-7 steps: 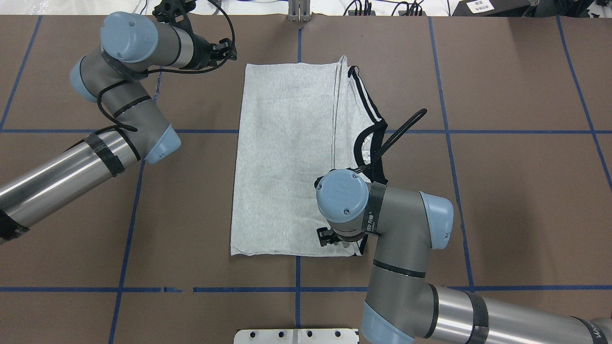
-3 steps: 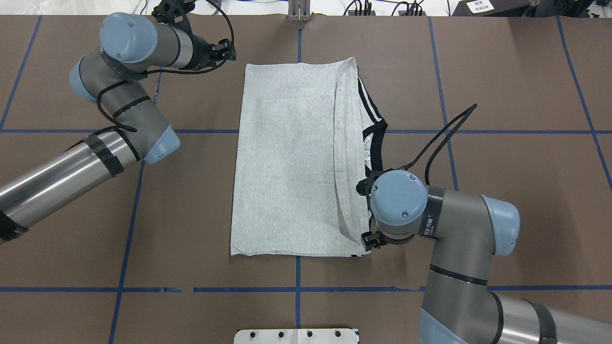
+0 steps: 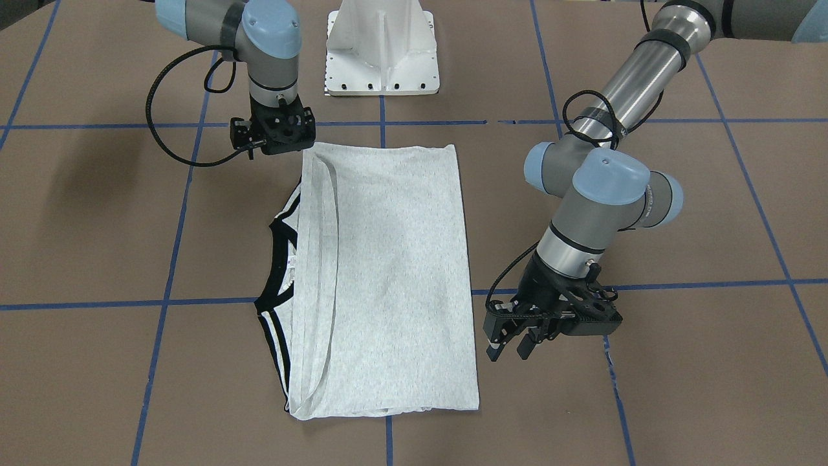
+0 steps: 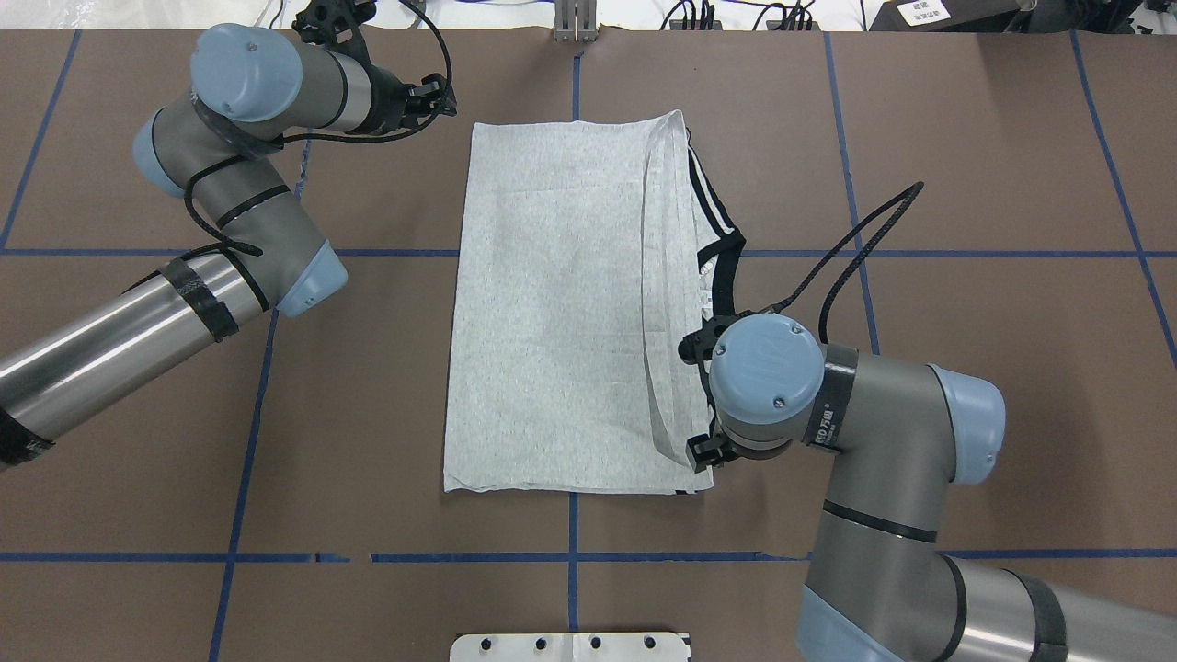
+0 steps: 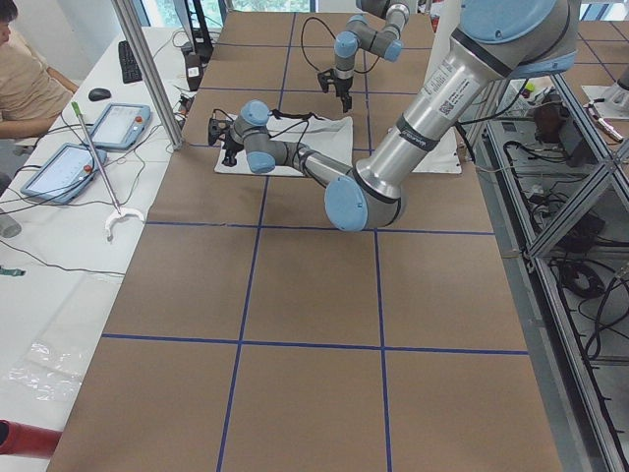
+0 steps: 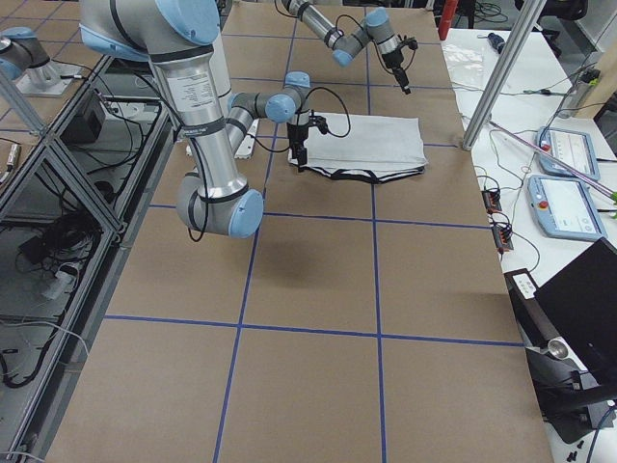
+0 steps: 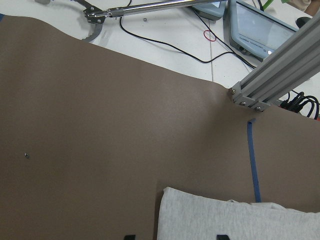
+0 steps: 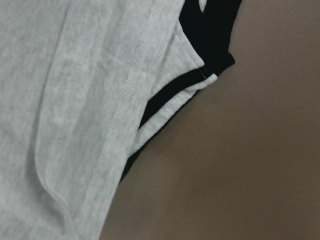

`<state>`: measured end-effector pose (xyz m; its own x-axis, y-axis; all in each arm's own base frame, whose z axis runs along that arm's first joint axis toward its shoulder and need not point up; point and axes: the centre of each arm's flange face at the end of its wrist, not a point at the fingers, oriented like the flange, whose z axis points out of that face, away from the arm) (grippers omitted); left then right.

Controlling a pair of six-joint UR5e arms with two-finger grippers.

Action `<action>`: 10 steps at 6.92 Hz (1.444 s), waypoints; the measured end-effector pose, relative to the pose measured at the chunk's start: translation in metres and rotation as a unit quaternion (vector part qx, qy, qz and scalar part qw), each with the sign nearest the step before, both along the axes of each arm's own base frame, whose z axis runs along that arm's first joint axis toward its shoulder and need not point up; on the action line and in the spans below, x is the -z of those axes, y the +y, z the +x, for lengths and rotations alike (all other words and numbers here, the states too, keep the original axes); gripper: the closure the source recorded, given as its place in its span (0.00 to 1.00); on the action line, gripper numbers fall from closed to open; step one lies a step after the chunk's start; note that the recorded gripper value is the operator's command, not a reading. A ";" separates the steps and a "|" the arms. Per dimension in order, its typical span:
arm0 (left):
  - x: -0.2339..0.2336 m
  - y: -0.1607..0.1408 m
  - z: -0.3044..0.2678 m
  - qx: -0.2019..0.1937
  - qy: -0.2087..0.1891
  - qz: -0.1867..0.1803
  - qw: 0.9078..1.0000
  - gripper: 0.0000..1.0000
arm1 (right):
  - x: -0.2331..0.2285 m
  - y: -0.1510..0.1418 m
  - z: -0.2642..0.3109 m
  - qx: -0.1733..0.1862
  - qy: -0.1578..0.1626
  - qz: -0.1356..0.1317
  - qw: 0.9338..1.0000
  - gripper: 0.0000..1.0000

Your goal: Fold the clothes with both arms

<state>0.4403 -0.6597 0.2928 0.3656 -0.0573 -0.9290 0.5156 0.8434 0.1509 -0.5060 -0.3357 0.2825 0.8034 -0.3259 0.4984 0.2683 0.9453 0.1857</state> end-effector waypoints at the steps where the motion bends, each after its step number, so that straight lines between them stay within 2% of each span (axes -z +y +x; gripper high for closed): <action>1: 0.000 0.000 0.000 0.000 0.000 0.000 1.000 0.37 | 0.016 -0.012 -0.013 -0.009 -0.010 0.002 1.000 0.00; 3: 0.000 0.000 0.000 0.000 0.000 0.000 1.000 0.36 | 0.031 -0.031 -0.049 -0.028 -0.030 0.001 0.999 0.00; 6: 0.000 0.001 0.000 0.000 0.000 0.000 1.000 0.36 | 0.018 -0.041 -0.060 -0.033 -0.023 -0.004 0.999 0.00; 8: 0.000 0.001 0.001 -0.001 0.000 0.000 1.000 0.36 | -0.023 -0.041 -0.023 -0.031 -0.006 -0.005 1.000 0.00; 10: -0.001 0.001 0.001 -0.001 0.000 -0.001 1.000 0.36 | -0.065 -0.037 0.043 -0.009 0.011 0.012 1.000 0.00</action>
